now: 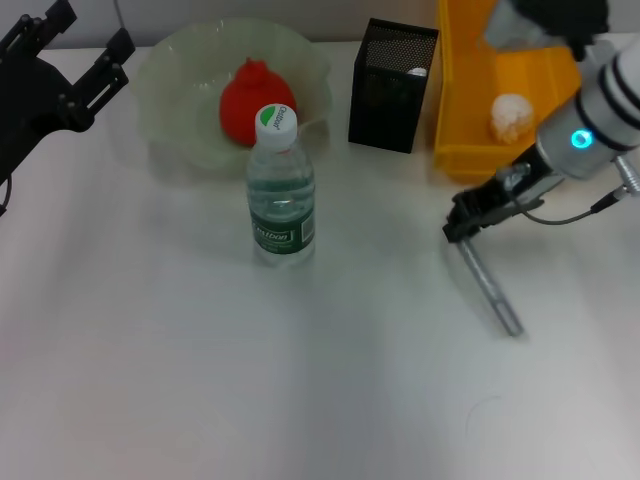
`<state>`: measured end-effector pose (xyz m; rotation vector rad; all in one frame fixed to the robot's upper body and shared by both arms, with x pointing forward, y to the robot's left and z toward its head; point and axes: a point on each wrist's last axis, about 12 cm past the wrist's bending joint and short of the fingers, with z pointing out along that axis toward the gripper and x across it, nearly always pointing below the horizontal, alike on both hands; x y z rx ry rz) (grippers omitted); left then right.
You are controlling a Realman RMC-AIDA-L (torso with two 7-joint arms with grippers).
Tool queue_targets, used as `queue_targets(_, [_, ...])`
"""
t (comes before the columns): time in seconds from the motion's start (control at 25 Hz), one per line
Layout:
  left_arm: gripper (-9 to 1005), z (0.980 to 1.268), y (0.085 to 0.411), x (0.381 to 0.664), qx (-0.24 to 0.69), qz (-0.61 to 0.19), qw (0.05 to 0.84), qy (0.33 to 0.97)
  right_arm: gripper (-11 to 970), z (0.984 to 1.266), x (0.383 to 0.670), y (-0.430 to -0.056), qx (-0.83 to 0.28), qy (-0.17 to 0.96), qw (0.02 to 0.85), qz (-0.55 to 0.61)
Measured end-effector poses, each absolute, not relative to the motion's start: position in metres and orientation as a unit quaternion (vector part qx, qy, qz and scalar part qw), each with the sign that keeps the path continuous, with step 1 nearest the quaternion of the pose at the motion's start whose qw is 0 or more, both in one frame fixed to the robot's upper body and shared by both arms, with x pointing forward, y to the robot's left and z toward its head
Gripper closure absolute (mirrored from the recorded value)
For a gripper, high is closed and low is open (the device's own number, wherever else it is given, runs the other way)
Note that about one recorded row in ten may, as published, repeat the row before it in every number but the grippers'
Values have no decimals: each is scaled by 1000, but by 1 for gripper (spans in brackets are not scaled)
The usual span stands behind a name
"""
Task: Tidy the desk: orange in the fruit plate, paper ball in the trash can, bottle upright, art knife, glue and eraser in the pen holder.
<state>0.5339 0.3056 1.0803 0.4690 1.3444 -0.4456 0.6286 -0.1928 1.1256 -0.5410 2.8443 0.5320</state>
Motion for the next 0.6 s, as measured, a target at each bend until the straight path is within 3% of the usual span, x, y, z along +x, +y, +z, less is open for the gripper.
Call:
queue_targets(0.2, [276,1081,306,534,211,-201,735,612,806,1130,617,-226,-139,908,190,346])
queue_targets(0.36, [276,1081,306,536,211,-200,735,612,796,1131,603,-255,-102,792,363,480])
queue_targets(0.6, [276,1083,305,539,214,-195,738,609,781,1121,594,-263,-100,648,599,460])
